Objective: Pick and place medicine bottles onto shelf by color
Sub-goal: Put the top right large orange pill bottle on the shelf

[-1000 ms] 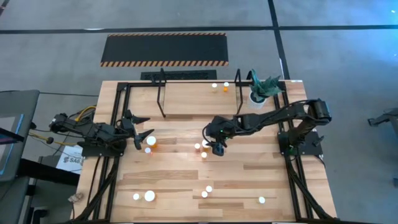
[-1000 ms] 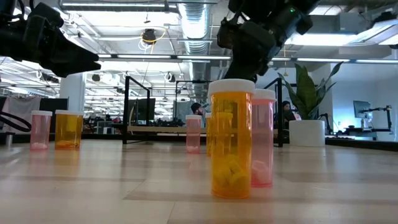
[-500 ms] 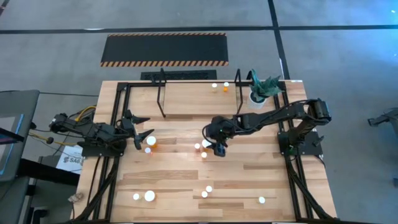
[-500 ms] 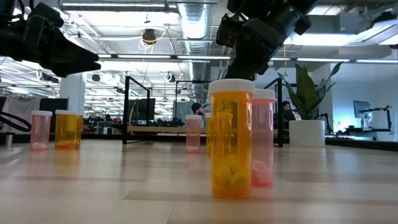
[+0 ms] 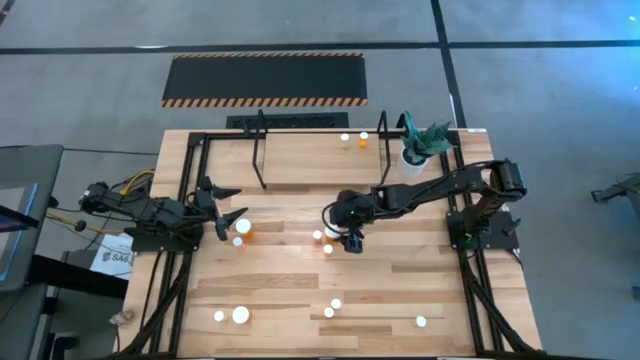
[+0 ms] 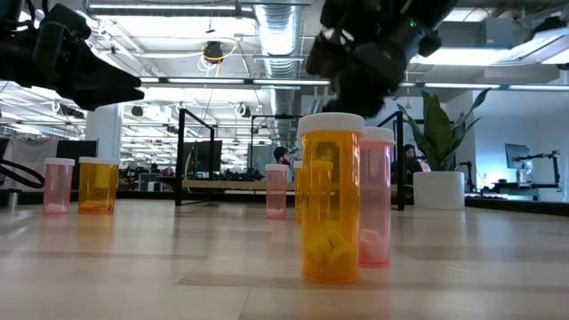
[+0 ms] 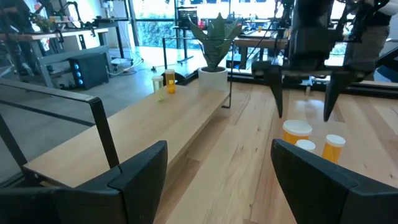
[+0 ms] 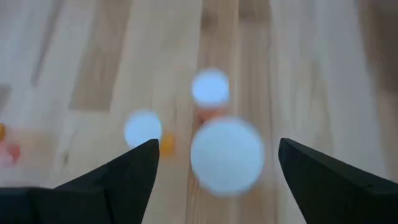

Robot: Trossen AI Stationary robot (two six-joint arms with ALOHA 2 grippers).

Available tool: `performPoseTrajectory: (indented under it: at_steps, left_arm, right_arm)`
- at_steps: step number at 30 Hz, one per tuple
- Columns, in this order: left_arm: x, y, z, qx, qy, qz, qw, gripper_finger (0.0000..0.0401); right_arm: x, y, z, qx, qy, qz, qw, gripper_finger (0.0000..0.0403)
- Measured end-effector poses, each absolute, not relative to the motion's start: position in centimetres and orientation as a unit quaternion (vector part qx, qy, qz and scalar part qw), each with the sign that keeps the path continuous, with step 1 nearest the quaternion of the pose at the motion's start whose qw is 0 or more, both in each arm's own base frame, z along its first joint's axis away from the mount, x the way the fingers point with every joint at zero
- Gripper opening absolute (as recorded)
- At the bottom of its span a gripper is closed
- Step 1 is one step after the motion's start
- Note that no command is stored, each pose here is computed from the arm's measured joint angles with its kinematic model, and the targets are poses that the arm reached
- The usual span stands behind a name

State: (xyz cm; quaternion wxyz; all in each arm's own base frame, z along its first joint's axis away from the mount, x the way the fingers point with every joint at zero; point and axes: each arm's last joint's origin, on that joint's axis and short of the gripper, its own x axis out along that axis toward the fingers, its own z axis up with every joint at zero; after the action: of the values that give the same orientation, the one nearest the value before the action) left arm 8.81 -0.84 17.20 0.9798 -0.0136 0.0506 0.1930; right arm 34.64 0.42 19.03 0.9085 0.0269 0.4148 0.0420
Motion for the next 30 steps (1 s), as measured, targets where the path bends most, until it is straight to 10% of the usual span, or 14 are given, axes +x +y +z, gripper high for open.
performPoseTrajectory:
  at_steps: [30]
  left_arm:
    - [8.8, -0.8, 17.2, -0.014, 0.05, 0.193, 0.98, 0.0273]
  right_arm:
    - [36.1, -1.0, 15.4, 0.086, 0.433, 0.047, 0.896, 0.0332]
